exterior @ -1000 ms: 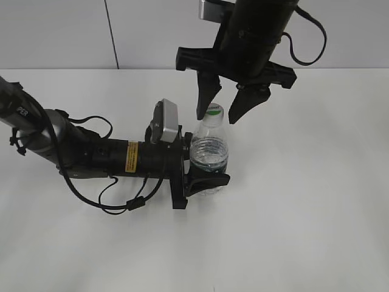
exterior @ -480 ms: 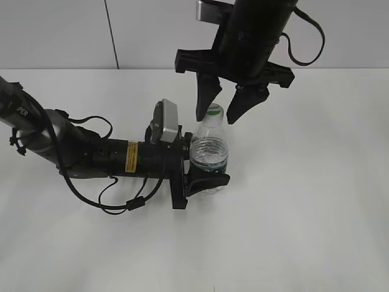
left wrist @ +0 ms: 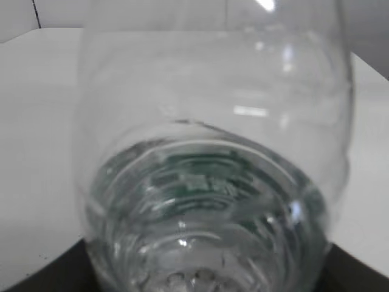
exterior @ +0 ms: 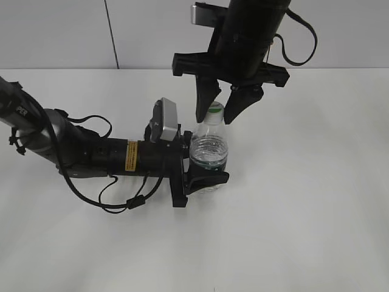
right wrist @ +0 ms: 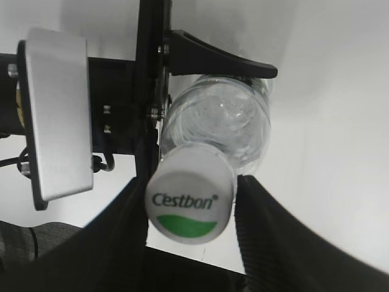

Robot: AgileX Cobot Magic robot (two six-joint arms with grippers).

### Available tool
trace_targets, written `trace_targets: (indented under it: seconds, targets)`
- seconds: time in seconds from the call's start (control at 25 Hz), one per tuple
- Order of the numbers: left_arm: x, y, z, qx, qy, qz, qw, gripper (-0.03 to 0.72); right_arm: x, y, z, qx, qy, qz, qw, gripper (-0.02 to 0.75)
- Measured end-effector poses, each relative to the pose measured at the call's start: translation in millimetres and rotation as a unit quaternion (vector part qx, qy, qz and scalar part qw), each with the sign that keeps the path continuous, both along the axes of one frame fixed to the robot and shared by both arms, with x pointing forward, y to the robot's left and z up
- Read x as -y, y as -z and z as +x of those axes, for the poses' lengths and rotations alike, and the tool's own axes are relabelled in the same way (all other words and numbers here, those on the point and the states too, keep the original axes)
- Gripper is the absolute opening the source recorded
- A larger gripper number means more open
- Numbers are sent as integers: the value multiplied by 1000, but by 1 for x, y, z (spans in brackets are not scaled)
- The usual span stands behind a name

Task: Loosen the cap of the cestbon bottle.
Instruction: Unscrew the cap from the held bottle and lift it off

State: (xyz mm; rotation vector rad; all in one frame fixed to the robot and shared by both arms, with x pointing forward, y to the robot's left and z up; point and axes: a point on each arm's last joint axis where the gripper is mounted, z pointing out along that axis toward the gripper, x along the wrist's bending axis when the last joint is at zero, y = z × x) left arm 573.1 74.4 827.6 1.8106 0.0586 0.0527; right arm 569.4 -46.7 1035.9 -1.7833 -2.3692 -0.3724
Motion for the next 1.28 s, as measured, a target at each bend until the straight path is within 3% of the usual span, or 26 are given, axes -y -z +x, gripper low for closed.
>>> trace_targets:
  seconds: [1.28]
  targets:
    - [0, 0, 1, 2, -1, 6, 1000, 412, -1, -4, 4, 25, -24, -10, 999, 303]
